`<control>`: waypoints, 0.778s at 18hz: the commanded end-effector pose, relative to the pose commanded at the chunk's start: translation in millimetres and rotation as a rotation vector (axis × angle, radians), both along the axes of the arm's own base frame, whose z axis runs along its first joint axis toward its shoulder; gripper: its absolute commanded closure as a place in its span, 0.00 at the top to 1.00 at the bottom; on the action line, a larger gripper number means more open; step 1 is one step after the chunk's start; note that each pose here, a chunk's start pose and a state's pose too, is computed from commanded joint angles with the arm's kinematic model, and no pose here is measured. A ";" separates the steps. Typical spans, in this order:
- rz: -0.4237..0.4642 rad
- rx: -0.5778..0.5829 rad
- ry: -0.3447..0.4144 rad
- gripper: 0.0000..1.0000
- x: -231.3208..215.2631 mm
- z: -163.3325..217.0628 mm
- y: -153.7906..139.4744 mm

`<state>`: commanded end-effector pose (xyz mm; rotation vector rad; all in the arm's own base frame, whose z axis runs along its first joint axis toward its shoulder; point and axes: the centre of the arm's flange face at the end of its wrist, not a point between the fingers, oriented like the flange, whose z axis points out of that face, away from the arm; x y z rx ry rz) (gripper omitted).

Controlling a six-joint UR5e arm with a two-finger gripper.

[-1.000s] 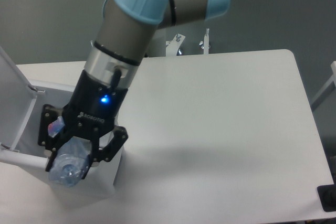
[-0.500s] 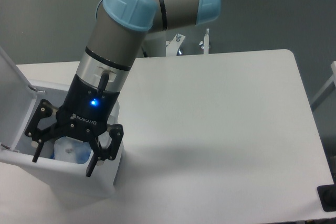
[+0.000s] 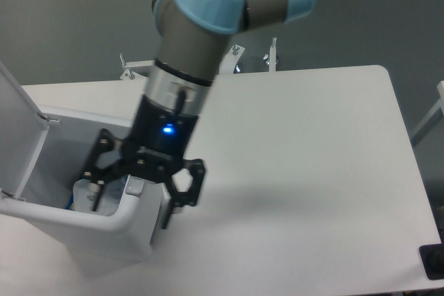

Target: Place the trash in the trash can

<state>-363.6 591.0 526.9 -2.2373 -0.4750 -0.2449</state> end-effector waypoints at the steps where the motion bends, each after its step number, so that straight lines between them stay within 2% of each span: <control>1: 0.014 -0.002 0.002 1.00 -10.0 -1.3 -5.0; 3: 0.019 -0.019 0.016 1.00 -35.3 -17.4 -13.1; 10: 0.122 -0.102 -0.036 1.00 -116.6 -86.6 -86.2; 14: 0.135 -0.218 0.046 1.00 -150.9 -123.0 -125.4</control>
